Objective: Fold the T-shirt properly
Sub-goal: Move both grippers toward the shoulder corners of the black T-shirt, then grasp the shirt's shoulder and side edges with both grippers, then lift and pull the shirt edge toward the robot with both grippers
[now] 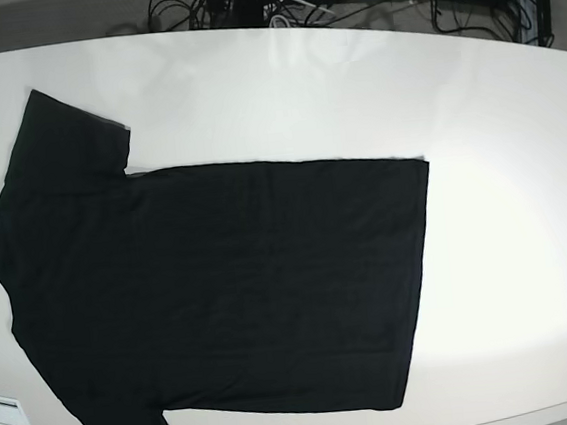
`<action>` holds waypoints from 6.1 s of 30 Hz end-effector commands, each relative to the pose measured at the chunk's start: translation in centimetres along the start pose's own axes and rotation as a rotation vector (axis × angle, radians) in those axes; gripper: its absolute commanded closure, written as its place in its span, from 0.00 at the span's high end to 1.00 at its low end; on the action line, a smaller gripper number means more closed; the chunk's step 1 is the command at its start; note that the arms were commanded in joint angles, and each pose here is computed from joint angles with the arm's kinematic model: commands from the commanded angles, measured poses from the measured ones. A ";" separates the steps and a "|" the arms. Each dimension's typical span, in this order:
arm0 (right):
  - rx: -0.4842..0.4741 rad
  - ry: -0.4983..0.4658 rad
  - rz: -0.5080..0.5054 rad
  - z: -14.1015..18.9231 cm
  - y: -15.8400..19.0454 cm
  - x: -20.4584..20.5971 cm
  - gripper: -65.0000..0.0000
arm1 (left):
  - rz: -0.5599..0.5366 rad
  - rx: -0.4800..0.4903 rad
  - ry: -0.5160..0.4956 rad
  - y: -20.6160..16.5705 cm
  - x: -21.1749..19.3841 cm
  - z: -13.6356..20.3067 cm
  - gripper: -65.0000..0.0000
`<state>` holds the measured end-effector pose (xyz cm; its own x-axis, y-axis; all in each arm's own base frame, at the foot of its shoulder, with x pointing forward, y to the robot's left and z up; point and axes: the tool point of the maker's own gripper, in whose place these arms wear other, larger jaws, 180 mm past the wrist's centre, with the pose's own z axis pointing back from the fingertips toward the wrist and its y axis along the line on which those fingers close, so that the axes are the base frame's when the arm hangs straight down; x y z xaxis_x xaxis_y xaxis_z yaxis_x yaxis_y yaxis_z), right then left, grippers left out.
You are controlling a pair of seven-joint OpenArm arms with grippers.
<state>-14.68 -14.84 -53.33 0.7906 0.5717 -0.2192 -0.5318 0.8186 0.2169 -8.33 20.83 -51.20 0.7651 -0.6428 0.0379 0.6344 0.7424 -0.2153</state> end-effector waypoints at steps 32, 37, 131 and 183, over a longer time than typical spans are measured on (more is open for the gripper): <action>-0.708 -0.556 0.096 24.4 -5.8 8.1 0.00 | -0.491 0.580 -0.638 10.0 20.2 26.5 0.00; -0.738 -0.745 0.155 26.7 -7.1 13.6 0.00 | -0.559 0.586 -0.701 12.0 22.5 25.9 0.00; -0.841 -0.490 0.107 26.9 -18.2 8.9 0.00 | -1.240 0.766 -0.218 14.1 23.4 23.0 0.00; -1.007 -0.893 0.148 36.5 -21.9 17.8 0.00 | -1.050 1.121 -0.521 16.9 30.7 26.3 0.00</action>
<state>21.58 -24.57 -28.30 0.4582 0.7263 0.5124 -0.3290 0.6741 -0.6613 28.13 18.38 -29.28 -0.2210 -0.9721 0.0790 0.4922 -0.0413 0.8695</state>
